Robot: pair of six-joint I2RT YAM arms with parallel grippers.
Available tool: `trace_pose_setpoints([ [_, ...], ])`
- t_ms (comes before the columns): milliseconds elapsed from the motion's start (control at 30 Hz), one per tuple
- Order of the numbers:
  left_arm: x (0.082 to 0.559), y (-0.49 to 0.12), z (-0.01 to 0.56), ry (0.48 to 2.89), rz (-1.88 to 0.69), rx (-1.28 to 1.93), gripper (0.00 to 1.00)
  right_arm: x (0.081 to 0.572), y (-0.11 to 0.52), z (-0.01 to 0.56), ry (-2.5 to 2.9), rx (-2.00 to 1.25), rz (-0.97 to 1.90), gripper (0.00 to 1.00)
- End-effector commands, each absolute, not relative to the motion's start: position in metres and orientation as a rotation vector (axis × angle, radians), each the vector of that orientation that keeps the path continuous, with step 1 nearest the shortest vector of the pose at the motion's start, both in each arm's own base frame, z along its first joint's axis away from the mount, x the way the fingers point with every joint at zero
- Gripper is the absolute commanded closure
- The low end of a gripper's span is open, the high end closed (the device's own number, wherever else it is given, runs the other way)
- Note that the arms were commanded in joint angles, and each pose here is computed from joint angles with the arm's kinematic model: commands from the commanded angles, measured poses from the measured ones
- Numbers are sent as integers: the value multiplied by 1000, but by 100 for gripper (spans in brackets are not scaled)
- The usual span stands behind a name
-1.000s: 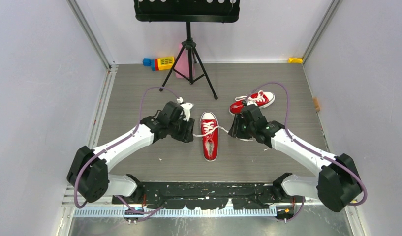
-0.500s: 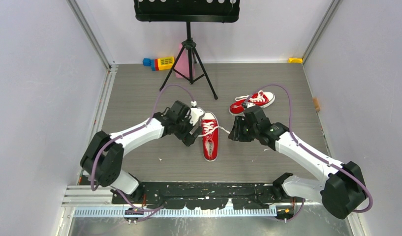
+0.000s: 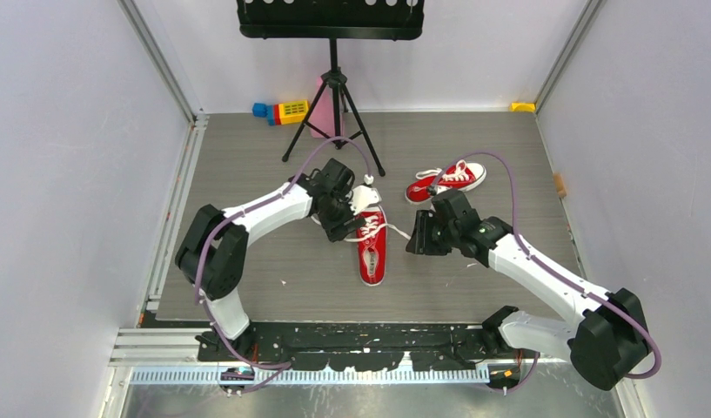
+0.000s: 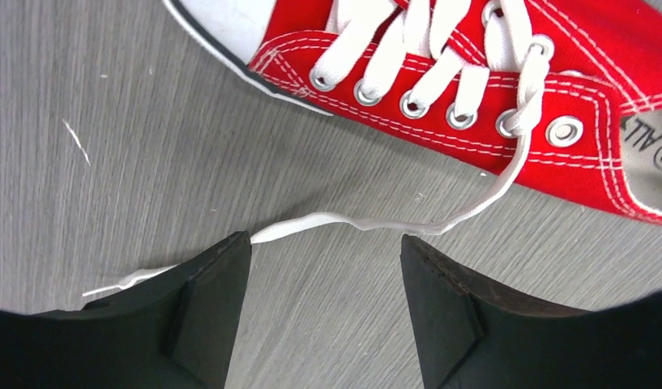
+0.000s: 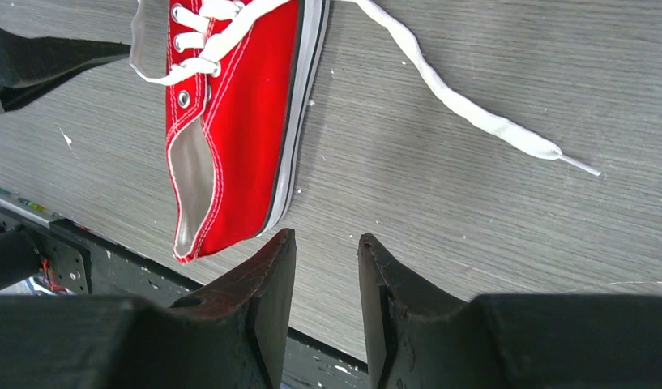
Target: Tie the shoes
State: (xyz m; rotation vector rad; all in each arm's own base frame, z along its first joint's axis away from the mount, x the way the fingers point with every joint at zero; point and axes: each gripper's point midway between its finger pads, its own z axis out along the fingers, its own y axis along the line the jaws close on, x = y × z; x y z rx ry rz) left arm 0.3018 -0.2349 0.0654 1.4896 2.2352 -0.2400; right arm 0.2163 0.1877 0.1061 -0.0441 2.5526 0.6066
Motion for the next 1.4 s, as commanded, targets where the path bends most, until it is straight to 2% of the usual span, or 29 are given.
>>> trace_pose_setpoints([
  [0,298,-229,67,2206,-286,1660,32,218,189,130,2503,-89,627,60],
  [67,295,-227,59,2222,-298,1694,33,218,187,128,2508,-90,616,60],
  [200,303,-223,47,2266,-300,1688,46,218,189,124,2527,-85,619,61],
  [333,300,-222,36,2298,-337,1721,45,219,191,120,2539,-71,627,61],
  [600,322,-223,15,2350,-237,1677,53,223,194,113,2555,-53,620,62],
  [667,322,-227,17,2354,-266,1667,60,225,194,112,2556,-43,616,62],
  [833,320,-230,27,2351,-278,1600,93,228,197,112,2548,-24,633,62],
  [900,319,-231,40,2352,-288,1548,100,228,199,112,2548,-26,639,62],
  [1167,294,-248,87,2317,-480,1277,100,238,208,124,2524,-57,672,63],
  [1300,276,-245,86,2335,-537,1129,100,244,224,136,2481,-99,765,63],
  [1367,271,-247,92,2292,-580,1067,100,245,240,141,2463,-153,861,66],
])
